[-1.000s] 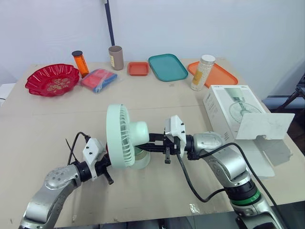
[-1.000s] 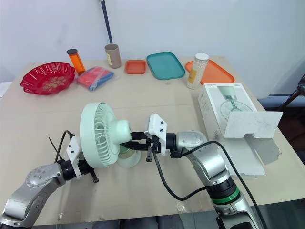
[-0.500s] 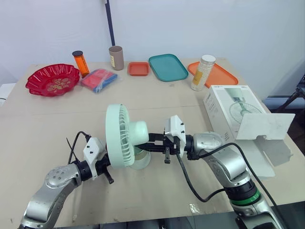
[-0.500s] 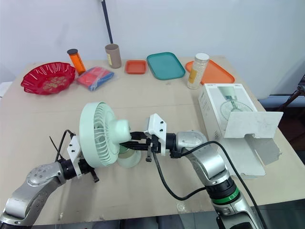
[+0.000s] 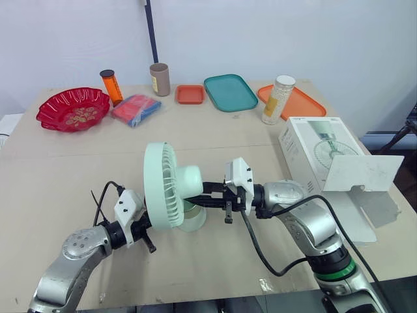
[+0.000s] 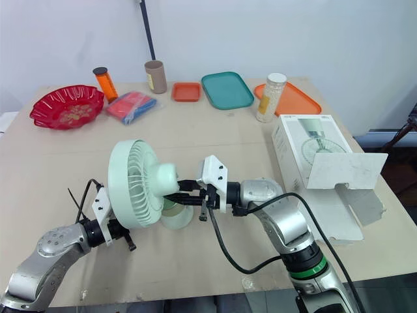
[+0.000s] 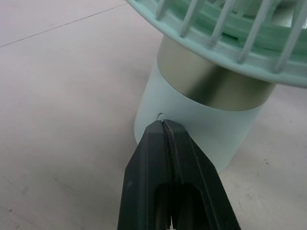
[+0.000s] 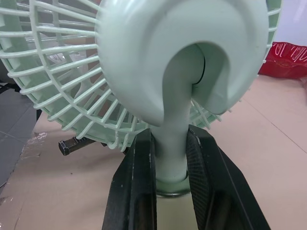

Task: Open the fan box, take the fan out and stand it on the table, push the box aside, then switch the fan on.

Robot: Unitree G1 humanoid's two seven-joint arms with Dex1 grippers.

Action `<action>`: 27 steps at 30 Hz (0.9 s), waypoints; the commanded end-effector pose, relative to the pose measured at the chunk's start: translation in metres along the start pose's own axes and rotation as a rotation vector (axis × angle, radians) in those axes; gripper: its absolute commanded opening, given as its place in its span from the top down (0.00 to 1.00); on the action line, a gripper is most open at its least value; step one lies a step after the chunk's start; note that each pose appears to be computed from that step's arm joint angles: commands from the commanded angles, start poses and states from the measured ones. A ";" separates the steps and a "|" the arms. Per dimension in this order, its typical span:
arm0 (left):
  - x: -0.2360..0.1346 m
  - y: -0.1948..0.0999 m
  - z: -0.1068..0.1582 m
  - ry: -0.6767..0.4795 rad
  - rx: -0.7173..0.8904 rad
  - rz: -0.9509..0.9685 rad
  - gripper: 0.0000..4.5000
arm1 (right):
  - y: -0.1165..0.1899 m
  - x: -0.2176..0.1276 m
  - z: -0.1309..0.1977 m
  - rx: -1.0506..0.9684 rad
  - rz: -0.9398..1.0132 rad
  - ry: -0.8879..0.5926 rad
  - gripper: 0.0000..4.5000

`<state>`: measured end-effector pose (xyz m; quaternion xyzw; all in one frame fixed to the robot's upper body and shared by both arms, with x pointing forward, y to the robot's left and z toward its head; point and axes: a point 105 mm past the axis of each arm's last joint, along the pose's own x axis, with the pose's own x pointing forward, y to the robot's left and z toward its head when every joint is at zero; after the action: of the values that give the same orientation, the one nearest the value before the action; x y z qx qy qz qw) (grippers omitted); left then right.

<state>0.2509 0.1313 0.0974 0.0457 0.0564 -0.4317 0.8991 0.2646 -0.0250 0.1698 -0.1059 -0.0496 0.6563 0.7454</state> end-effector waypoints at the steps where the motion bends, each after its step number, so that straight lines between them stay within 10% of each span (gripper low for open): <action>1: 0.005 -0.012 0.007 -0.042 0.016 -0.057 0.98 | 0.002 0.005 0.011 -0.044 0.013 -0.026 0.93; 27: -0.049 0.033 0.018 -0.031 -0.013 0.247 0.98 | -0.003 0.004 0.009 -0.071 -0.006 -0.026 0.93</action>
<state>0.2505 0.1857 0.1110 0.0267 0.0558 -0.3178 0.9461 0.2654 -0.0226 0.1700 -0.1142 -0.0584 0.6564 0.7434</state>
